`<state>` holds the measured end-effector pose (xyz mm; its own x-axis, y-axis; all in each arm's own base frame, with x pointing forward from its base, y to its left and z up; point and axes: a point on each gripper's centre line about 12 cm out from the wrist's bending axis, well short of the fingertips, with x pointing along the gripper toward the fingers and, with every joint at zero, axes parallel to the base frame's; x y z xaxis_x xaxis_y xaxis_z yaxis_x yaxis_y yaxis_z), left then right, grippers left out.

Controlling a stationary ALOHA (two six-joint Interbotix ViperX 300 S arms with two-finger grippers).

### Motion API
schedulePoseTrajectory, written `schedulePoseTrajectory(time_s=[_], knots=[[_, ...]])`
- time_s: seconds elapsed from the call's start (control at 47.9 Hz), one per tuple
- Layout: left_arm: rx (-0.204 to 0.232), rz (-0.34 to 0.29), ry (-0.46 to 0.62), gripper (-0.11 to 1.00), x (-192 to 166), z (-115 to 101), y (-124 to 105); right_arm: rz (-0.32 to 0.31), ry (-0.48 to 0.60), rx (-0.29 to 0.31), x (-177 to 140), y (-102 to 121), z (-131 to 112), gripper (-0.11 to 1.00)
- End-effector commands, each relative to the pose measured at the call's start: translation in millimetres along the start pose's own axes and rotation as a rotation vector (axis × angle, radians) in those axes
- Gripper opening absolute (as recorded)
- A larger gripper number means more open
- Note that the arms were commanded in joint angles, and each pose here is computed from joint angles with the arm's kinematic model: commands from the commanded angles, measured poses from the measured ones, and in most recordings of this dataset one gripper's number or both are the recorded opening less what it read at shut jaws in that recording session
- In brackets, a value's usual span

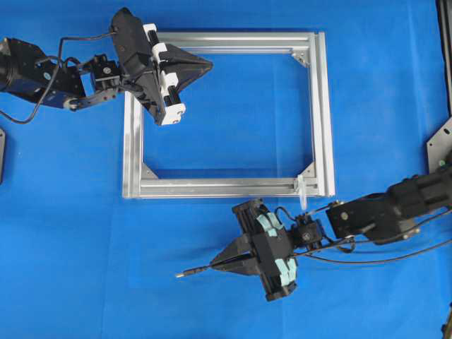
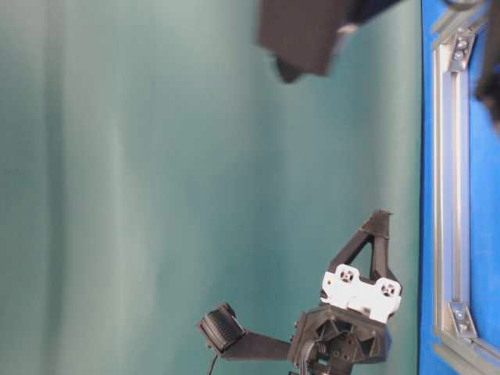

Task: Insert the wire through the string loop located on the right side.
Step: 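Close the right gripper on the cable just behind the USB plug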

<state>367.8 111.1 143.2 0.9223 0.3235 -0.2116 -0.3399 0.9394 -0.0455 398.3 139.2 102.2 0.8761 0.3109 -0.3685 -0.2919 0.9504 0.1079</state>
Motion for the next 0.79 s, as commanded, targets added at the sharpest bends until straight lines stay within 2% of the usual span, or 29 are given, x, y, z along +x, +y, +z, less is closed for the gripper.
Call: schedulePoseTrajectory(time_s=[0.0,0.125,0.772], knots=[[0.002,-0.006,-0.043,0.0,-1.7,14.5,-1.6,0.009,-0.036,-0.005,-10.4,5.5,29.7,-0.04],[0.0,-0.006,-0.043,0.0,-2.2,14.5,-1.5,0.004,-0.016,-0.006,-16.8,5.5,36.5,-0.04],[0.001,-0.001,-0.043,0.0,-2.1,14.6,0.2,0.005,-0.009,-0.01,-17.7,6.0,34.7,-0.04]])
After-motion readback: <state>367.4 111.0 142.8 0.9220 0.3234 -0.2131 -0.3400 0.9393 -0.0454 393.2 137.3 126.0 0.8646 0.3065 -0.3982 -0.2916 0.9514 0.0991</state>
